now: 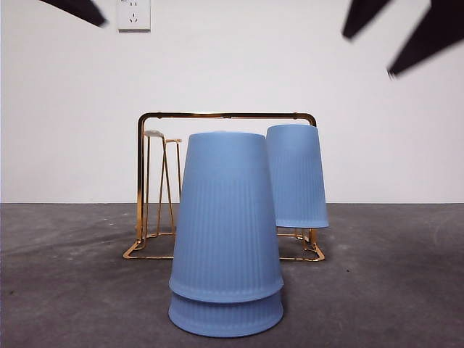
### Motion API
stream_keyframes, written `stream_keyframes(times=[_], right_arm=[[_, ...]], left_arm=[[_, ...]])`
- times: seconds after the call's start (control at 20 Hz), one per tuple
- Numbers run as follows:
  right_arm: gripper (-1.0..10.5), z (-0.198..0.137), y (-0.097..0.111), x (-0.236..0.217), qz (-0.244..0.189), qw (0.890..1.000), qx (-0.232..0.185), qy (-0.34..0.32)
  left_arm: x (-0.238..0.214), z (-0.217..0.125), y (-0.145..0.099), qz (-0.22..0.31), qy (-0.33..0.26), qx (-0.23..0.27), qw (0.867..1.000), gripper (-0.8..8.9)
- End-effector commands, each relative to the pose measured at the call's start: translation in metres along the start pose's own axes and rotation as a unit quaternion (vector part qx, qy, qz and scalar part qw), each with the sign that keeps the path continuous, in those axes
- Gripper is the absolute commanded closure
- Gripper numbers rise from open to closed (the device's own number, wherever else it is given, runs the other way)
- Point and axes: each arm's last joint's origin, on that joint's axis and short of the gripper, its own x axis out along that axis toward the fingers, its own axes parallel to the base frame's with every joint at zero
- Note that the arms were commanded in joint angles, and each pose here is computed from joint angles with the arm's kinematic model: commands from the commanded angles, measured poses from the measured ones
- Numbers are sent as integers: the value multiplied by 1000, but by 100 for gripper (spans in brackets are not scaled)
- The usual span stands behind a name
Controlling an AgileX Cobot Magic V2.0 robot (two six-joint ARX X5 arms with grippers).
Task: Pick the top cup and place it on cupholder, pick up the mid cup and place it on cupholder, last pick the bottom cup and place it on cupholder.
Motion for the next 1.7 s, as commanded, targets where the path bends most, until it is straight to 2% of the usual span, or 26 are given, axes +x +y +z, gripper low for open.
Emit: stream_keyframes(times=[0.05,0.3,0.65,0.95,1.25,1.55,1.7], right_arm=[[564,-6,1,2,3,1000,22,-8],[564,-11,0,-6,-10,999,26,-23],[564,-13,1,-11,-9,999,24,-31],[564,-13,1,-11,-9,999,24,-31],[564,-13,1,-11,-9,999,24,-32],[564,-13,1,-11,-9,999,23,-33],[564,-12,1,-11,-8,999,23,-35]], left_arm=[[26,9,-13,2,31,41,999,282],[83,8,-32,12,90,85,992,282],[128,0,-37,14,134,97,986,298],[133,0,-37,15,136,98,986,485],[133,0,-37,15,136,98,986,488],[133,-1,-38,14,137,98,985,640],[133,-1,-38,14,139,98,985,669]])
